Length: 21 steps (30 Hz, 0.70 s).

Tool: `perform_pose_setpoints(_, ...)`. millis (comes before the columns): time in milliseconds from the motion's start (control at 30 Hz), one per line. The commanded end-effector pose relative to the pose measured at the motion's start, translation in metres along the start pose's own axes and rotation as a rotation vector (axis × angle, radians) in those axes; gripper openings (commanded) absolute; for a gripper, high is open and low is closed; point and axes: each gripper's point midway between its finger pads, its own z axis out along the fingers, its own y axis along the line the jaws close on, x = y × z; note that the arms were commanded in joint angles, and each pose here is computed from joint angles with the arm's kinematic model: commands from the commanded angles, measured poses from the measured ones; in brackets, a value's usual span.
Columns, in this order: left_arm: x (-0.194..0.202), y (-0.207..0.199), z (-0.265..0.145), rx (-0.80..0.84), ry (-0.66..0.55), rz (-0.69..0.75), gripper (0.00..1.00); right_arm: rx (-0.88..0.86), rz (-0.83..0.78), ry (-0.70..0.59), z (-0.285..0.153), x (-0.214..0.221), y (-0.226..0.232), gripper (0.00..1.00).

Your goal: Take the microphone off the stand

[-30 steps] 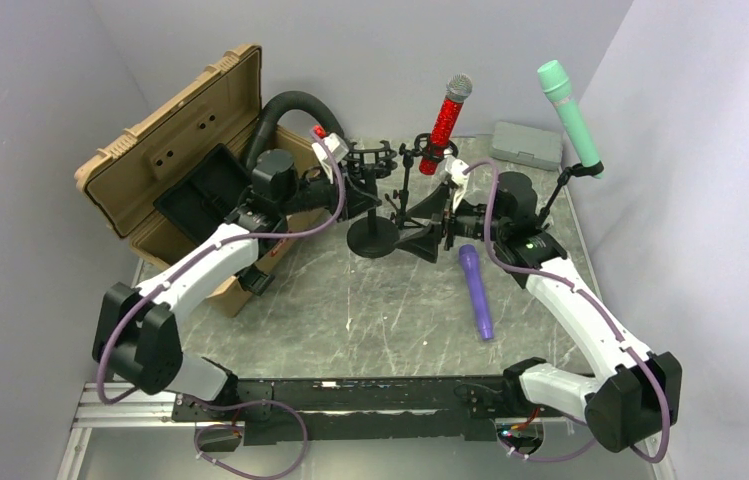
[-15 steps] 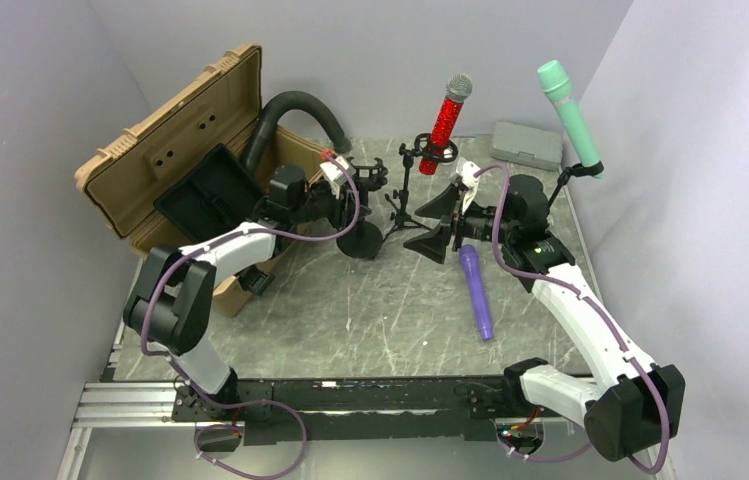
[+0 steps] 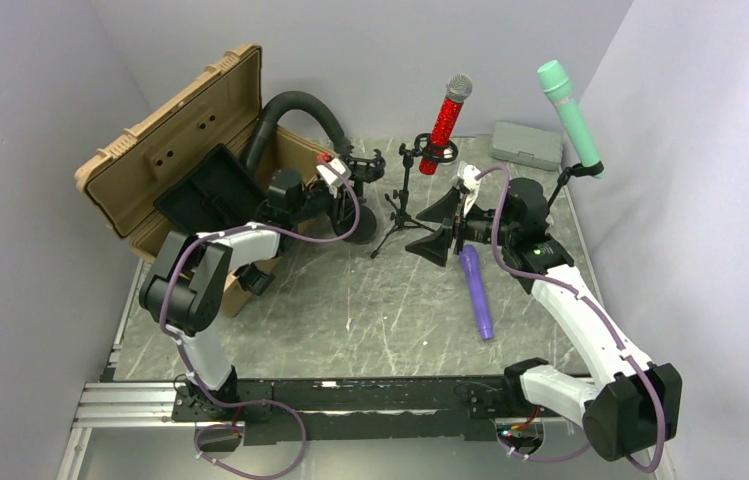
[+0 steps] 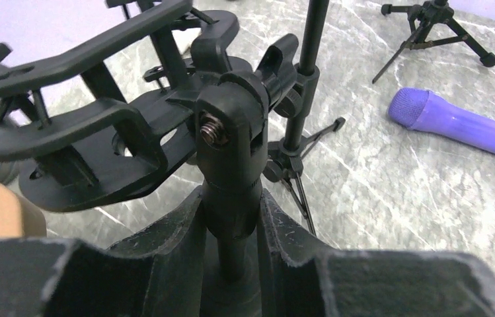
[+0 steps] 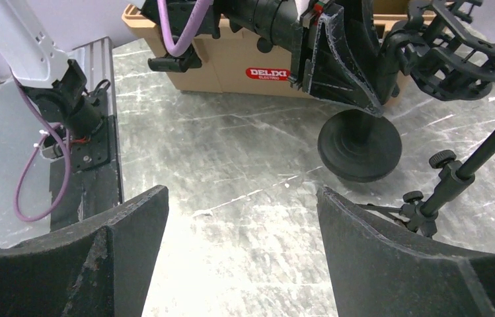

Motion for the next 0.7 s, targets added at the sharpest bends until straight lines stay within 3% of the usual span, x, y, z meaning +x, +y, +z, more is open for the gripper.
perform_pose_setpoints(0,-0.025,0.009,0.009,-0.002,-0.12,0.09,0.0,-0.022,-0.057,-0.046,-0.002,-0.012,0.002,0.84)
perform_pose_setpoints(433,-0.033,0.0,0.021,0.091,-0.153,0.113,0.0,-0.018,-0.05,-0.053,-0.003,-0.008,-0.001,0.85)
perform_pose_setpoints(667,-0.035,-0.012,0.026,0.14,-0.149,0.057,0.0,-0.018,-0.049,-0.056,-0.004,-0.007,-0.002,0.85)
